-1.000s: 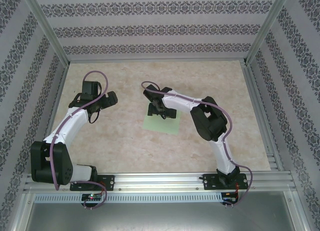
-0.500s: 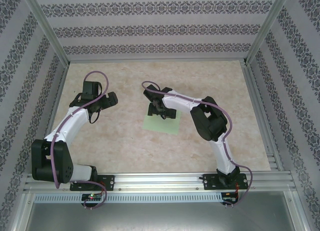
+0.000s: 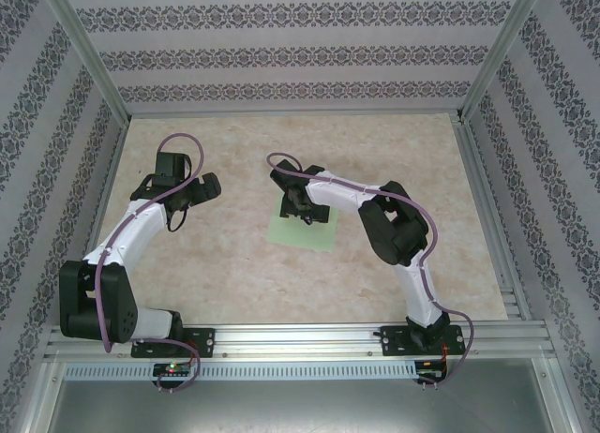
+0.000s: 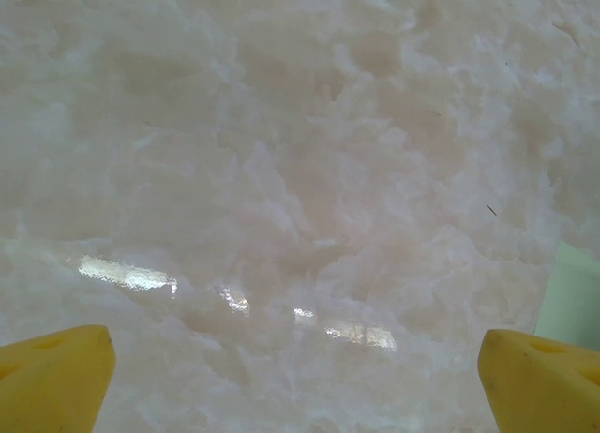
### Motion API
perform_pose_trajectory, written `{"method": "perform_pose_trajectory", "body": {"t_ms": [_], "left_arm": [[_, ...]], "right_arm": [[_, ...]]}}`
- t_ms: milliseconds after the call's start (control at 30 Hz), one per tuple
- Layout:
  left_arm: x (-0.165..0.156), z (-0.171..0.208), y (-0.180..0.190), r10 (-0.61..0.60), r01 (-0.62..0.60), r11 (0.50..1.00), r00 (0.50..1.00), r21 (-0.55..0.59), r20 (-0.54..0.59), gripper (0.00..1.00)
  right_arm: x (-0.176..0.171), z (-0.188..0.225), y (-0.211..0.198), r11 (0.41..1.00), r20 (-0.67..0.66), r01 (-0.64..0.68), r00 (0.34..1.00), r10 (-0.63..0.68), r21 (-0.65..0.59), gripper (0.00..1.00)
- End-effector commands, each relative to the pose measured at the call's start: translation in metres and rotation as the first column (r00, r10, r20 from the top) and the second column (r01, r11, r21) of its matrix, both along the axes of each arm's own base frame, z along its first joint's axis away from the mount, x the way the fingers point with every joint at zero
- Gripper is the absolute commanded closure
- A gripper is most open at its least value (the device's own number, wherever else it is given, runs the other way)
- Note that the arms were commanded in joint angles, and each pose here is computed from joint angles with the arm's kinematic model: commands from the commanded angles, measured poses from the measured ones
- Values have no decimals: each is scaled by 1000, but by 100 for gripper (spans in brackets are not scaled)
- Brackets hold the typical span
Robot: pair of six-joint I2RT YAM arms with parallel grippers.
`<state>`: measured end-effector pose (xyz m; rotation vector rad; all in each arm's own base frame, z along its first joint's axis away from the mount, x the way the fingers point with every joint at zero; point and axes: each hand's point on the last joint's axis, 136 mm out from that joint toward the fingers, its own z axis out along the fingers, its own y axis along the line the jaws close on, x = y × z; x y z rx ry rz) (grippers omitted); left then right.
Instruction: Fold a paper plane with a square sheet of paper (pick it up from the middle)
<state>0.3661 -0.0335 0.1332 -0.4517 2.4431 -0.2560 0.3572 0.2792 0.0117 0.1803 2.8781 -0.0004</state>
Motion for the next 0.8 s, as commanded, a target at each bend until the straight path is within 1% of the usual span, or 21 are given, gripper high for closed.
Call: {"method": "perform_pose_trajectory", "body": {"t_ms": [0, 233, 333, 400, 500, 533, 600, 667, 767], "left_arm": [[3, 7, -6, -18, 18, 1000, 1000, -7, 7, 0], [3, 7, -6, -18, 18, 1000, 1000, -9, 3, 0], [3, 6, -6, -19, 19, 1000, 1000, -10, 0, 0], [3, 7, -6, -19, 19, 1000, 1000, -10, 0, 0], [3, 6, -7, -23, 23, 1000, 1000, -10, -3, 0], [2, 6, -7, -23, 23, 1000, 1000, -10, -6, 0], [2, 5, -7, -23, 23, 1000, 1000, -10, -7, 0], [2, 5, -7, -22, 22, 1000, 1000, -14, -4, 0], [3, 4, -9, -28, 28, 999, 1000, -24, -6, 0]], "right_arm": [[-25, -40, -15, 999, -120, 10, 993, -16, -50, 18], [-22, -34, -17, 999, -105, 4, 994, -9, -43, 27], [-21, -29, -18, 999, -94, -12, 995, 8, -46, 28], [-21, -23, -17, 998, -85, -45, 995, 41, -46, 29], [-32, -20, -17, 987, -115, -154, 982, 149, -39, 29], [-41, -21, -18, 975, -134, -220, 968, 212, -42, 28], [-60, -27, -27, 939, -175, -337, 931, 320, -74, 27], [-82, -34, -41, 886, -241, -453, 875, 420, -100, 26], [-105, -37, -57, 830, -304, -549, 810, 501, -95, 25]]}}
